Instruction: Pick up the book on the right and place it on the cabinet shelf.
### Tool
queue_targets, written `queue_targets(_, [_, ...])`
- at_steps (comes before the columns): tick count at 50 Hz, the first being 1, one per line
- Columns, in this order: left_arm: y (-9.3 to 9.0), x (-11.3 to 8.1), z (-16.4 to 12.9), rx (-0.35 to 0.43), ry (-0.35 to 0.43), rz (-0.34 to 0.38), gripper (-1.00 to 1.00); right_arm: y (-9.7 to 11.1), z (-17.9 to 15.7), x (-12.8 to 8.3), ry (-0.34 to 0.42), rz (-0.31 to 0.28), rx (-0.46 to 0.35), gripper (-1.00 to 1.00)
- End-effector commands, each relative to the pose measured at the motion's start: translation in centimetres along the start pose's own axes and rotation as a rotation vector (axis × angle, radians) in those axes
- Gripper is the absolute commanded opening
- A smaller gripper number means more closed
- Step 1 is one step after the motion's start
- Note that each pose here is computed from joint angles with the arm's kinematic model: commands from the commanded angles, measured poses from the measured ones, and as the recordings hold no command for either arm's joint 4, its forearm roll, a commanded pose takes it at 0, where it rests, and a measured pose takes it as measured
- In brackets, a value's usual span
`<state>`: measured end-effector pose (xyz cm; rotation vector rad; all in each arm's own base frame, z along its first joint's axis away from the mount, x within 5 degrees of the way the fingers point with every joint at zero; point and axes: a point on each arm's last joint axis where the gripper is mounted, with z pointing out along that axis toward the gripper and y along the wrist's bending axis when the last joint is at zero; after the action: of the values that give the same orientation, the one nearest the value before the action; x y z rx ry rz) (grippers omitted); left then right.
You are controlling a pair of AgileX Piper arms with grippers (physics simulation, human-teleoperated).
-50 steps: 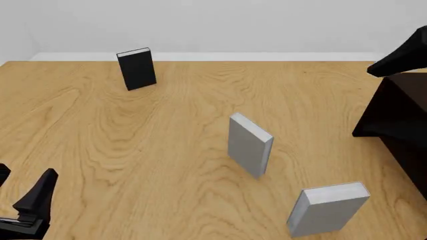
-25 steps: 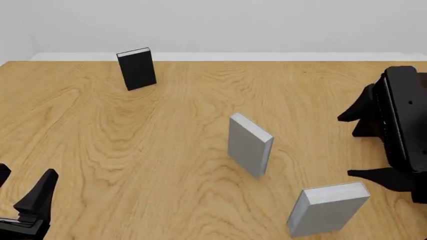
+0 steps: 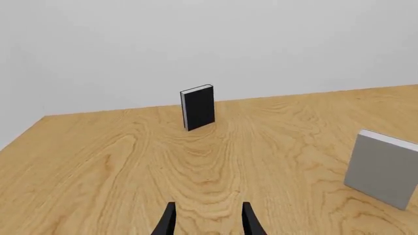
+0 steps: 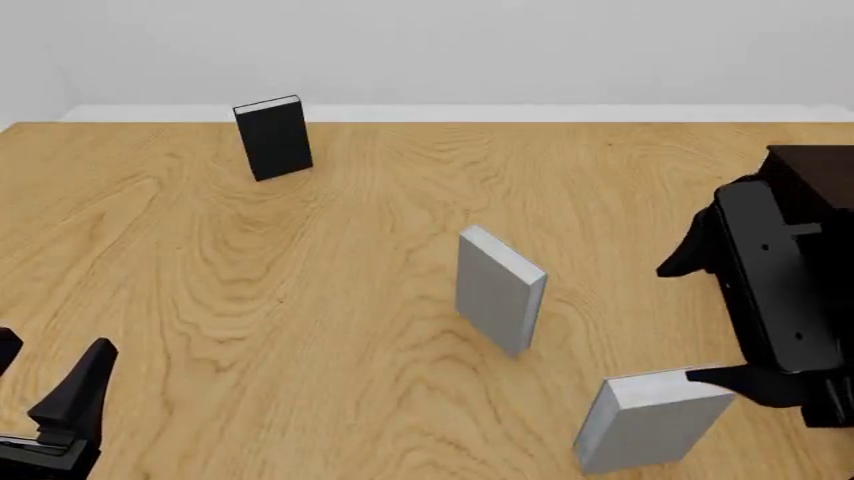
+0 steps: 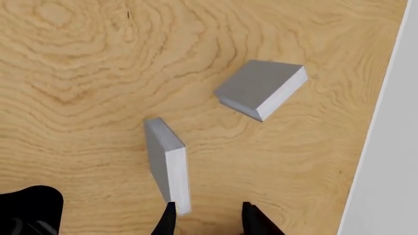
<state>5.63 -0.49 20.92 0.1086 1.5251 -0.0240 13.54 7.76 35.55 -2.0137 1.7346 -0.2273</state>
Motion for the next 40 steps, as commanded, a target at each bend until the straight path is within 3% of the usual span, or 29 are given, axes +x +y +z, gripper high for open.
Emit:
queue_targets(1, [0.0, 0.0, 0.0, 0.004, 0.002, -0.001, 1.00, -0.3, 0.9, -0.8, -0.004, 0.006, -0.040, 1.00])
queue_targets(19, [0.0, 0.1, 0.0, 0.000, 0.007, 0.002, 1.00, -0.4, 1.7, -2.4, -0.019, 0.039, -0.084, 1.00])
queue_targets(40, [0.0, 0.1, 0.0, 0.003, 0.015, 0.008, 1.00, -0.7, 3.5, -2.7, 0.007, 0.094, -0.127, 1.00])
